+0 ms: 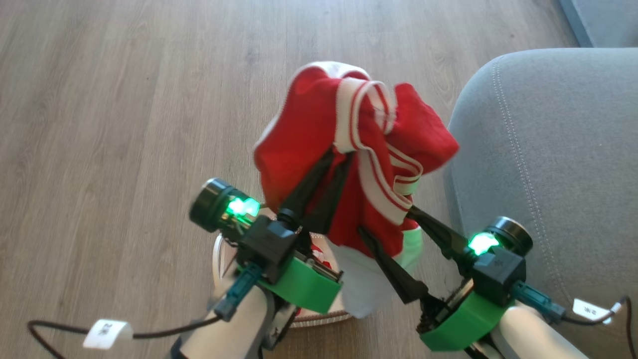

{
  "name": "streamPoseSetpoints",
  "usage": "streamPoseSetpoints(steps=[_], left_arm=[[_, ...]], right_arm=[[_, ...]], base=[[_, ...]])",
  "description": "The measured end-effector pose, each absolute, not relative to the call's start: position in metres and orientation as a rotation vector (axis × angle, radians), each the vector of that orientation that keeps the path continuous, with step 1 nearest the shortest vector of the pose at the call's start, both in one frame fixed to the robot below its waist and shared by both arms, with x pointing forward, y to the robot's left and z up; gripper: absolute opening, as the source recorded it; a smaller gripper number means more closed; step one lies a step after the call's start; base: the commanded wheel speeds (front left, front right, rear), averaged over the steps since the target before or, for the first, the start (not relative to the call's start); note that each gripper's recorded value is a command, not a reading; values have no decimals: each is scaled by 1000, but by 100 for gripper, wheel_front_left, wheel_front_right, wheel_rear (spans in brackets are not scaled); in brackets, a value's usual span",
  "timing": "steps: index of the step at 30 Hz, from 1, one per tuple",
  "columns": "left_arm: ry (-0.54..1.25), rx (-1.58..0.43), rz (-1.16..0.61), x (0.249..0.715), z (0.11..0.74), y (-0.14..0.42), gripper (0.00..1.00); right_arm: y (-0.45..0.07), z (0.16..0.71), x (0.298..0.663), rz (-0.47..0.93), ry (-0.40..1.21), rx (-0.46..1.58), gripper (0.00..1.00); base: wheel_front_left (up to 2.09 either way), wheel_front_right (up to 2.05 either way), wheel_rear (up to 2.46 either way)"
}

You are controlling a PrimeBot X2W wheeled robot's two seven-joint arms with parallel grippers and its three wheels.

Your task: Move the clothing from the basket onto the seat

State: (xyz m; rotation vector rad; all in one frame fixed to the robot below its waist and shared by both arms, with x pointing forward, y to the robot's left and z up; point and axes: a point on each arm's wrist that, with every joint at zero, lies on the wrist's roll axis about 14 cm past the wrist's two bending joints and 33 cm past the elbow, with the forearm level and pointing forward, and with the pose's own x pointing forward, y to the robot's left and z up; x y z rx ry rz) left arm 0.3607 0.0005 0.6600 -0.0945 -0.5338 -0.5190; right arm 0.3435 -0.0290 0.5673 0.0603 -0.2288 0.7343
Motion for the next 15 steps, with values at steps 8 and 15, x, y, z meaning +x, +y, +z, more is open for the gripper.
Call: streamPoseSetpoints(steps=[8,15], left_arm=[[-503,-101,-592,351,651,-18,0],[-485,-113,-625,343,646,-26,0]], right_arm=[[-19,571,357,756,-253,11,100],[-10,565,361,753,-241,1,100]], base=[[0,0,0],[0,0,0]])
